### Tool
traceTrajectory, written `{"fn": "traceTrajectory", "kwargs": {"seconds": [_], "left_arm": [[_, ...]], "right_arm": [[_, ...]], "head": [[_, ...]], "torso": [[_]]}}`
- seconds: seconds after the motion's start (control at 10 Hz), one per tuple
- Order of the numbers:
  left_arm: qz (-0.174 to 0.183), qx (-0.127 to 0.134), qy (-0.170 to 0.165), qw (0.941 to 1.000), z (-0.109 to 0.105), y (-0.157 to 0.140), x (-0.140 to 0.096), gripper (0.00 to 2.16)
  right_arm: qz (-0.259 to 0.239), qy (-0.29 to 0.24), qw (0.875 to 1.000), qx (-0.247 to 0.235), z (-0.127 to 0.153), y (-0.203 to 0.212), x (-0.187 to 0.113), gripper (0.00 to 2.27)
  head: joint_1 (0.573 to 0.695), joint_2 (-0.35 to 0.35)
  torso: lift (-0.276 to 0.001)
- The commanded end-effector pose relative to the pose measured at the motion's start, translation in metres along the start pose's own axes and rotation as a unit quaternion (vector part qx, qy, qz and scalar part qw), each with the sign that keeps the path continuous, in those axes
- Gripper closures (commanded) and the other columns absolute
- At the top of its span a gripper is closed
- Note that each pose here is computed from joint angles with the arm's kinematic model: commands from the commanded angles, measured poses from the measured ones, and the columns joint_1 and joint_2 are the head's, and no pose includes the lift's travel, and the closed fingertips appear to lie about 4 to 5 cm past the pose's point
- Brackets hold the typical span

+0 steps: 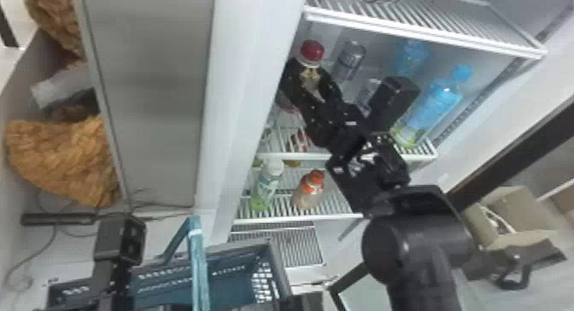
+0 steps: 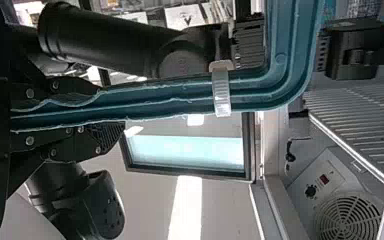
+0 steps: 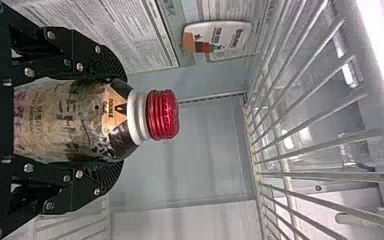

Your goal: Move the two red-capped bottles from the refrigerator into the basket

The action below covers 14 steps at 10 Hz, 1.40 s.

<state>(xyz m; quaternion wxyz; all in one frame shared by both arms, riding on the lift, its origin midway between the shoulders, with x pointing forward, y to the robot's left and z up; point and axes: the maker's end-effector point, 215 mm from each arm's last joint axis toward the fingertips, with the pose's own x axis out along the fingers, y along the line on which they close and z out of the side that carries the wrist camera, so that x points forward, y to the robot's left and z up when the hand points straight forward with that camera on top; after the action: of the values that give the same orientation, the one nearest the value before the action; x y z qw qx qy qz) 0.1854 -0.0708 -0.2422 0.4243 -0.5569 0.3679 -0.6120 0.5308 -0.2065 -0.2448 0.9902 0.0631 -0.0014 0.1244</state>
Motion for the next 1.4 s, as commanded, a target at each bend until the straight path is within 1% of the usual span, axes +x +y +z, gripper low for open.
{"fn": "traceTrajectory", "kwargs": {"seconds": [0.0, 0.2, 0.6, 0.9, 1.1, 1.3], "left_arm": [[-0.001, 0.000, -0.002, 1.0000, 0.000, 0.000, 0.000, 1.21], [-0.003, -0.001, -0.003, 1.0000, 0.001, -0.001, 0.000, 1.21], [-0.004, -0.003, -0.009, 0.9999, 0.003, 0.000, -0.001, 1.21], [-0.005, -0.006, -0.012, 0.9999, 0.004, 0.001, -0.001, 1.21], [-0.009, -0.010, -0.017, 0.9998, 0.004, 0.000, -0.002, 1.21], [-0.011, -0.011, -0.021, 0.9996, 0.005, -0.001, -0.002, 1.21]], "right_arm": [[0.004, 0.009, 1.000, 0.003, -0.001, 0.005, -0.020, 1.28], [0.004, 0.022, 1.000, 0.005, -0.002, 0.011, -0.049, 1.28], [-0.012, 0.056, 0.998, -0.012, -0.003, -0.001, -0.100, 1.28], [0.023, 0.092, 0.995, 0.013, -0.014, 0.033, -0.134, 1.28], [0.040, 0.112, 0.993, 0.027, -0.027, 0.044, -0.142, 1.28], [0.079, 0.127, 0.987, 0.056, -0.032, 0.075, -0.151, 1.28]], "head": [[0.695, -0.350], [0.695, -0.350], [0.695, -0.350], [0.695, -0.350], [0.695, -0.350], [0.695, -0.350]], "torso": [[0.000], [0.000], [0.000], [0.000], [0.000], [0.000]]}}
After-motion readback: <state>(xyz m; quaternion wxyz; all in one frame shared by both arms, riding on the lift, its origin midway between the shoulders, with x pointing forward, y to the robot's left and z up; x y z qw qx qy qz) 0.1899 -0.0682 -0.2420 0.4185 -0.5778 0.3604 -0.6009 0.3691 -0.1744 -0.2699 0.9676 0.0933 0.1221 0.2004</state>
